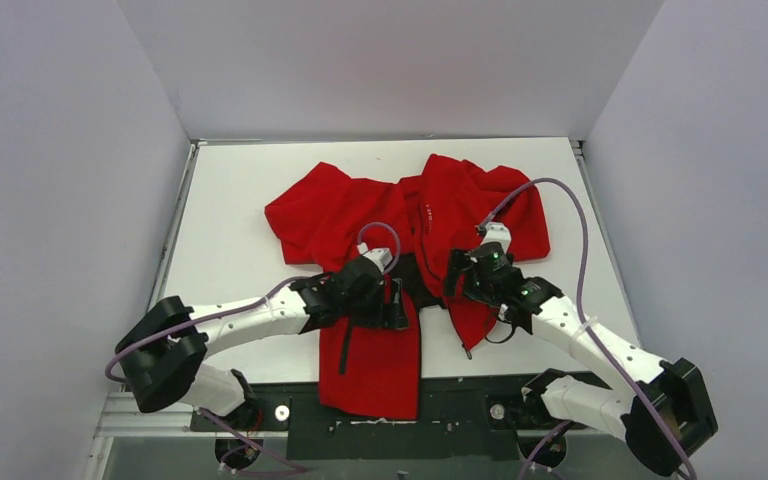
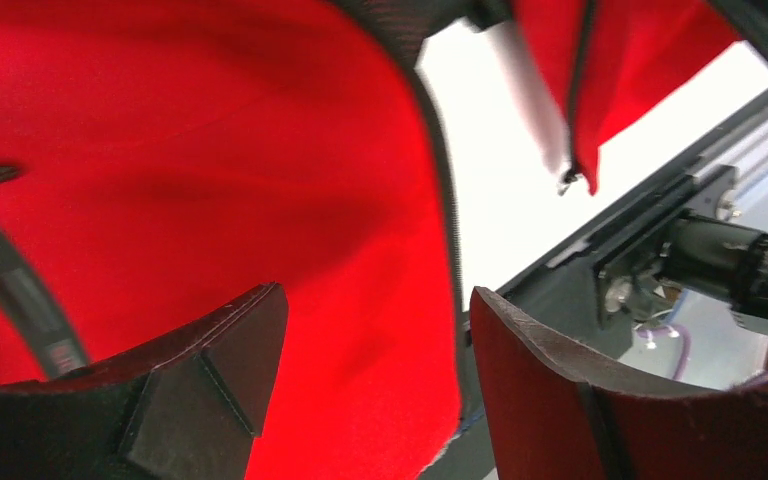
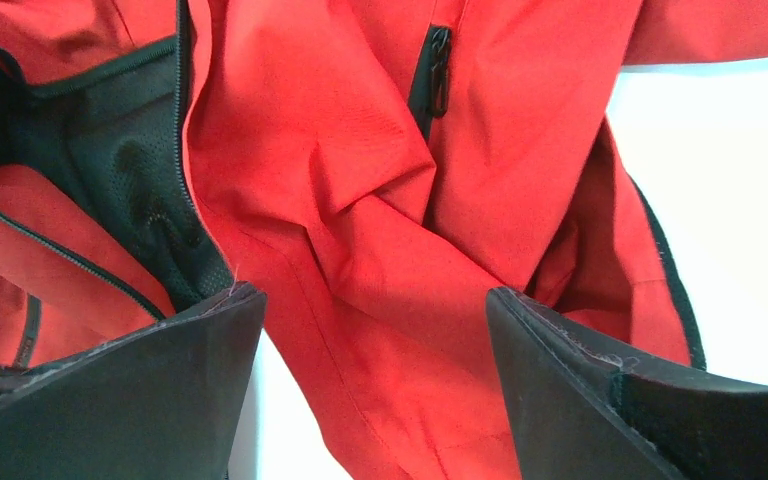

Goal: Zip up the jacket

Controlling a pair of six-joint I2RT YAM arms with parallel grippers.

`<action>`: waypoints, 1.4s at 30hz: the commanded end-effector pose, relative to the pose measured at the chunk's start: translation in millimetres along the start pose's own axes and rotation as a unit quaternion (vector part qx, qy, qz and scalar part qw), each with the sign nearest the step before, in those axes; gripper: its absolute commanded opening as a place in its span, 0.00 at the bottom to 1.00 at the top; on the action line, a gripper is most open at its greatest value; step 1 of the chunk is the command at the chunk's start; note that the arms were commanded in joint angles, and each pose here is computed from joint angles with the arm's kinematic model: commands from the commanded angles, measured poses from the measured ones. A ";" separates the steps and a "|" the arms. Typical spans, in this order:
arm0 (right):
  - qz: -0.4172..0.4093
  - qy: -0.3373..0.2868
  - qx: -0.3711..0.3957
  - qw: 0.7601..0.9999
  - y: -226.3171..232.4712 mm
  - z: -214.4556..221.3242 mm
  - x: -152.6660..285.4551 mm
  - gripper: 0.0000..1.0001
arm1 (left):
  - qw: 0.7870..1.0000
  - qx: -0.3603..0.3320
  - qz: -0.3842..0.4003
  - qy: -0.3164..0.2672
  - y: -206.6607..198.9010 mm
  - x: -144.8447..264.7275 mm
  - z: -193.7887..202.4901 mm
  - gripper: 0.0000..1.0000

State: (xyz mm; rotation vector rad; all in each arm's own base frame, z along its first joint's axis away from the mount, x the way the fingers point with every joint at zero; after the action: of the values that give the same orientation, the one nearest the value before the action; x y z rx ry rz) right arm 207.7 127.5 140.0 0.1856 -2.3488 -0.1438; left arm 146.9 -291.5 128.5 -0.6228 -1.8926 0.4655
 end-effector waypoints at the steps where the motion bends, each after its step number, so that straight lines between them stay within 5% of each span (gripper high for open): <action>1: -0.027 -0.006 0.009 1.000 9.8 -8.1 -10.6 0.82 | 1.000 0.010 0.004 0.001 15.8 -4.4 -1.6 0.66; 9: -0.038 0.024 0.017 0.999 20.5 -2.5 -41.7 0.72 | 0.997 0.066 -0.041 -0.015 61.3 -17.6 -10.3 0.66; 16: -0.045 0.043 0.012 0.998 34.4 -6.3 -75.5 0.62 | 0.982 0.108 -0.130 -0.082 111.4 -18.4 -34.2 0.66; 25: -0.037 0.048 -0.030 0.998 49.6 -25.7 -125.9 0.51 | 0.962 0.174 -0.154 -0.144 148.4 -13.4 -79.5 0.66; 38: -0.009 0.004 -0.078 0.997 34.7 -107.1 -164.1 0.53 | 0.968 0.156 -0.102 -0.166 129.2 -29.4 -145.9 0.66; 42: -0.008 -0.023 -0.053 0.998 35.2 -123.7 -140.7 0.63 | 0.965 0.131 -0.077 -0.213 97.6 -4.4 -168.5 0.66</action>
State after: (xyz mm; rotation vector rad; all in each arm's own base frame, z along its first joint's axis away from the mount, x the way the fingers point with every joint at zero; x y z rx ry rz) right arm 379.4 187.1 90.5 0.1516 -2.2453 -0.3082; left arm 309.3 -200.4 81.2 -0.1013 -2.0839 0.7487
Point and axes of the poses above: each gripper's point midway between its finger pads, its own x axis back along the fingers, its own y axis along the line the jaws close on, z = x × y, the point moved 6 cm from there along x, back along the fingers, and after that the axes turned 5 degrees about x, right-handed, at the moved point
